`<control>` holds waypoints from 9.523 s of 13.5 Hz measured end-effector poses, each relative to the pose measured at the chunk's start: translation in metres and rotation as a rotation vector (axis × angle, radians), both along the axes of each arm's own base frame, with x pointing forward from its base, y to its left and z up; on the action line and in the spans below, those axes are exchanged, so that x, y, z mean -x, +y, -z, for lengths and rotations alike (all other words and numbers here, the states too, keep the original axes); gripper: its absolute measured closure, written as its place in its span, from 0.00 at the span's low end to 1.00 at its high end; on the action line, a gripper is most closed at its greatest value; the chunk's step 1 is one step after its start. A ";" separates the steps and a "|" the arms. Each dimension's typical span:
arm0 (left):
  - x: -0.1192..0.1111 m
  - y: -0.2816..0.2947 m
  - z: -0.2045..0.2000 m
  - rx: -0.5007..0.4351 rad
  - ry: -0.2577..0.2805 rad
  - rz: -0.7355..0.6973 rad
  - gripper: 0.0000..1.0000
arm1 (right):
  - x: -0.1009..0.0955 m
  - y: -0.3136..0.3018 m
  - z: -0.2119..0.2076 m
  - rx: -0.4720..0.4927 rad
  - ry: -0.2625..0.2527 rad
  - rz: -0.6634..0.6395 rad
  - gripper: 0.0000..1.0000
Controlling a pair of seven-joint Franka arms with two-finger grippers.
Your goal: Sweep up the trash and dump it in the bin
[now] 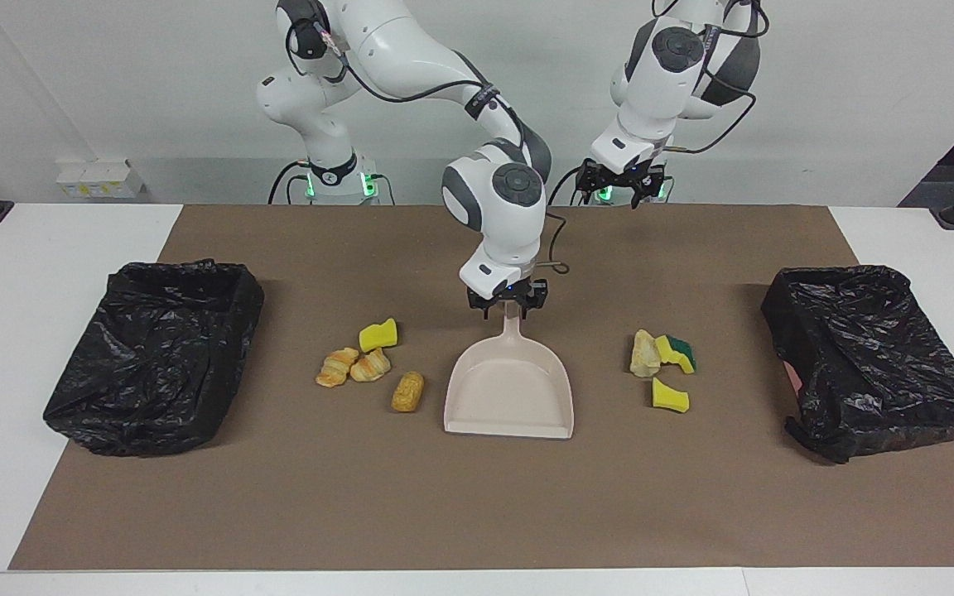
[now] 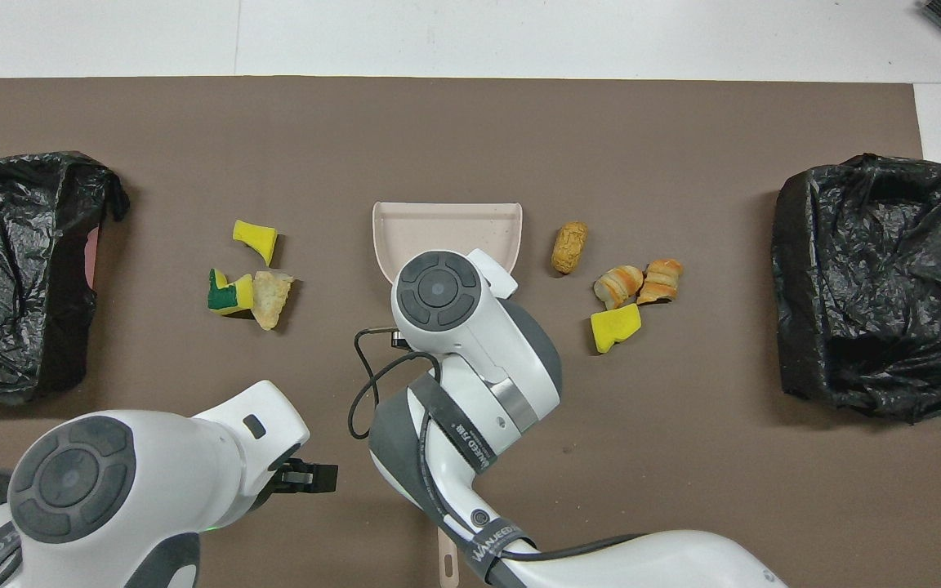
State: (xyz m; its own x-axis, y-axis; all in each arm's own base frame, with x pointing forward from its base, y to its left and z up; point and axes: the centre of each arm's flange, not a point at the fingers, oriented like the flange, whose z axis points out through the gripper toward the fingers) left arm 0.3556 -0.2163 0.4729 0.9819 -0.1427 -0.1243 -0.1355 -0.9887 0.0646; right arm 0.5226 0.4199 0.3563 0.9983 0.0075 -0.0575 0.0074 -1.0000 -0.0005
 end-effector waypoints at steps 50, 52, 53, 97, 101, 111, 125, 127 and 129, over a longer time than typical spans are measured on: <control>-0.038 -0.011 0.042 -0.077 -0.036 -0.020 0.74 | -0.039 -0.199 -0.034 0.052 0.134 -1.519 0.69; -0.065 0.039 0.041 -0.083 -0.042 -0.016 0.74 | -0.030 -0.184 -0.027 0.054 0.137 -1.521 0.69; -0.081 0.066 0.041 -0.078 -0.042 -0.022 0.74 | -0.027 -0.178 -0.025 0.056 0.138 -1.513 0.69; 0.054 -0.121 0.066 -0.057 0.018 -0.183 0.74 | -0.067 -0.245 -0.093 0.077 0.072 -1.484 0.69; 0.062 -0.140 0.097 -0.049 0.060 -0.226 0.74 | -0.086 -0.329 -0.123 0.051 0.070 -1.519 0.69; 0.053 -0.135 0.122 -0.016 0.051 -0.147 0.74 | -0.076 -0.576 -0.149 0.038 0.081 -1.595 0.69; -0.048 -0.067 0.090 0.040 -0.037 -0.332 0.00 | -0.082 -0.634 -0.184 0.666 0.513 -1.403 0.69; -0.079 -0.037 0.073 0.048 -0.088 -0.349 0.00 | -0.087 -0.617 -0.186 0.720 0.577 -1.428 0.69; -0.102 -0.003 0.061 0.052 -0.104 -0.319 0.00 | -0.089 -0.608 -0.189 0.757 0.640 -1.443 0.69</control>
